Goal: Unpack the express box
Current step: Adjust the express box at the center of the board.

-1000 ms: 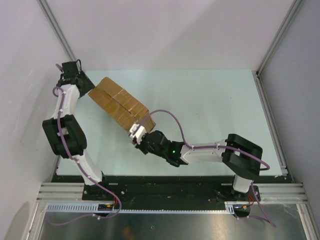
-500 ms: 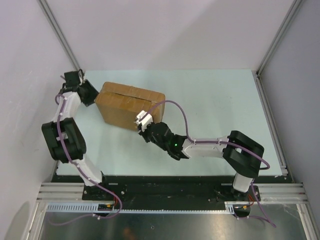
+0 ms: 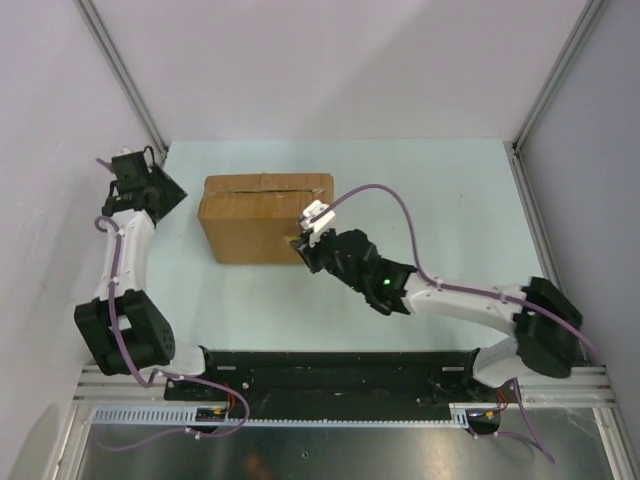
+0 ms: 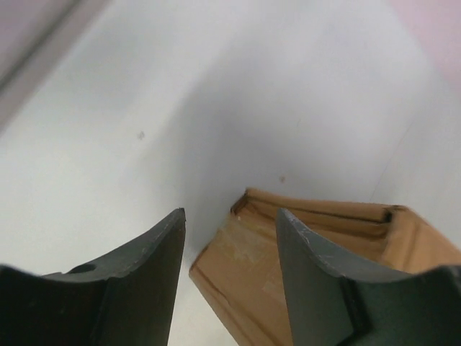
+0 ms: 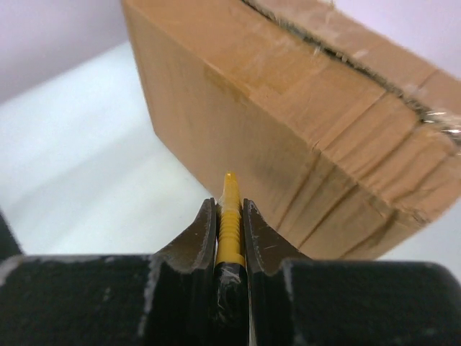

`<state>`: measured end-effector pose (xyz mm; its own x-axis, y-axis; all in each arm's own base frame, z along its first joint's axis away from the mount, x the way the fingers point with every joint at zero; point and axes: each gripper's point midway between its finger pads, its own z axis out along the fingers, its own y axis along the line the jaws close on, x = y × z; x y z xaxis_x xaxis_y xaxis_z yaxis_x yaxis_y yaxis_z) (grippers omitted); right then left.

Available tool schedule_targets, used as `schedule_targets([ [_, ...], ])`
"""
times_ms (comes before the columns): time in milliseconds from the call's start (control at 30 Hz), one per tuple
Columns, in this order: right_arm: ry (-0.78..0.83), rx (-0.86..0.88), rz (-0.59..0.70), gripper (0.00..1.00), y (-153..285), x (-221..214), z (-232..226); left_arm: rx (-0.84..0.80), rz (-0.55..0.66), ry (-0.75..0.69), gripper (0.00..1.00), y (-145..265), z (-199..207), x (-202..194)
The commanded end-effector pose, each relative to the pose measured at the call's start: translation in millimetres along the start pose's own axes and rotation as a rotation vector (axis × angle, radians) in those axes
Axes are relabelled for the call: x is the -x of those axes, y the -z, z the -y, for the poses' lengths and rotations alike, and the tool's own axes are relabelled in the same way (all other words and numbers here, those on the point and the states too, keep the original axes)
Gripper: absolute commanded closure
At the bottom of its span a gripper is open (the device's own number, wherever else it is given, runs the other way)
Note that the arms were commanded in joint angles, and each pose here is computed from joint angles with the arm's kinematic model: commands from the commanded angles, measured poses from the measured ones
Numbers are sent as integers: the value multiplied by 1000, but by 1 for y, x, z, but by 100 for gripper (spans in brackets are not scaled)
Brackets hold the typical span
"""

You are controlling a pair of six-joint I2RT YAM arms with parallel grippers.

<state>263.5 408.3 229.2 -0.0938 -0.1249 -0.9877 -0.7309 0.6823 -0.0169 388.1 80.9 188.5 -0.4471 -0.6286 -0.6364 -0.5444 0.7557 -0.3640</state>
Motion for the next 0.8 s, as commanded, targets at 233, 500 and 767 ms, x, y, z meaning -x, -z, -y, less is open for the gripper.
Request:
schedule_targets([
  [233,-363,-237,214,100,75,99,99,-350,310,-84,38,133,100,89],
  [500,-428,-334,218,100,56,83,139,-828,140,-374,34,101,283,23],
  [767,-482,-493,159,100,69,60,168,-887,-29,-425,45,60,350,-56],
])
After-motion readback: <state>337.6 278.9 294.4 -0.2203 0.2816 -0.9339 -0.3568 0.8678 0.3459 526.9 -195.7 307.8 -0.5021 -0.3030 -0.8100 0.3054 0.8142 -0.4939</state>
